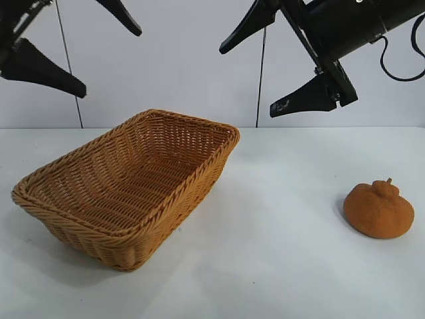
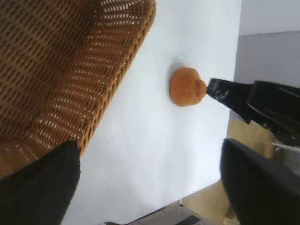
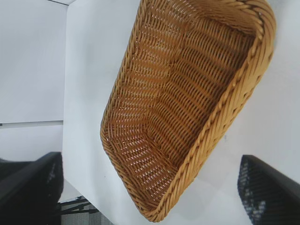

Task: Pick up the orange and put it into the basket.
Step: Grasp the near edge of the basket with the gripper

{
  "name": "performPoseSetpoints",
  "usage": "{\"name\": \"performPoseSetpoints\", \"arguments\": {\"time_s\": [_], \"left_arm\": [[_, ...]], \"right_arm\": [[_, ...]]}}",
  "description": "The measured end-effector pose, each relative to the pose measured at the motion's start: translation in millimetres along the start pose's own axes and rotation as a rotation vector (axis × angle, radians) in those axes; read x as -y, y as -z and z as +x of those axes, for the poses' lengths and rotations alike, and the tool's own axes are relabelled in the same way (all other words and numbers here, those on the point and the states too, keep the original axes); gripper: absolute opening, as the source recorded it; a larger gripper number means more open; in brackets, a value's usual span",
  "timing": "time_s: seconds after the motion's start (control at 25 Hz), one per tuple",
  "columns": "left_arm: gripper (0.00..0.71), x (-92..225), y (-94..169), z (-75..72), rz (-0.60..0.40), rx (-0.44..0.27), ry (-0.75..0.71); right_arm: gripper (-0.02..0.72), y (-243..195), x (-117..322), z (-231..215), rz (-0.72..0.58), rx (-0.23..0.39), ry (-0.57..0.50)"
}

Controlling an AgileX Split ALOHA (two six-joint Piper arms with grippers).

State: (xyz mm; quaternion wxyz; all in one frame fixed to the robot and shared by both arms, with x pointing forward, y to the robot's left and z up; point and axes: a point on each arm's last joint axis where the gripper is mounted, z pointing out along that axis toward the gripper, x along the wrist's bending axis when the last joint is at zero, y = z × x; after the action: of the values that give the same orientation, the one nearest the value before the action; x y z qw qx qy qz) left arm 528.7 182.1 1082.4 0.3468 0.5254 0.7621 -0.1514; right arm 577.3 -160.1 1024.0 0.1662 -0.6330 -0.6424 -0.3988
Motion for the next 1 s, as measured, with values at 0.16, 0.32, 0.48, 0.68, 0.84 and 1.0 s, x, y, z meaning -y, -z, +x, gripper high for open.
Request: {"name": "performPoseSetpoints", "arguments": {"time_s": [0.16,0.32,0.48,0.68,0.84,1.0], "left_arm": [[0.582,19,11,-0.9,-0.031,-0.129,0.102],[0.582,38,0,13.1,-0.044,-0.267,0.202],[0.582,51,-16,36.0,-0.087,-0.370,0.282],[0.582,53,-27,55.6,-0.162,-0.381,0.350],[0.582,49,-28,53.4,-0.199,-0.334,0.357],[0.582,47,-32,52.9,-0.213,-0.317,0.368]], "right_arm": [[0.694,0,0,0,-0.001,0.000,0.000],[0.694,0,0,0,-0.001,0.000,0.000],[0.694,0,0,0,-0.003,0.001,0.000],[0.694,0,0,0,-0.003,0.001,0.000],[0.694,0,0,0,-0.003,0.001,0.000],[0.694,0,0,0,-0.003,0.001,0.000]]}}
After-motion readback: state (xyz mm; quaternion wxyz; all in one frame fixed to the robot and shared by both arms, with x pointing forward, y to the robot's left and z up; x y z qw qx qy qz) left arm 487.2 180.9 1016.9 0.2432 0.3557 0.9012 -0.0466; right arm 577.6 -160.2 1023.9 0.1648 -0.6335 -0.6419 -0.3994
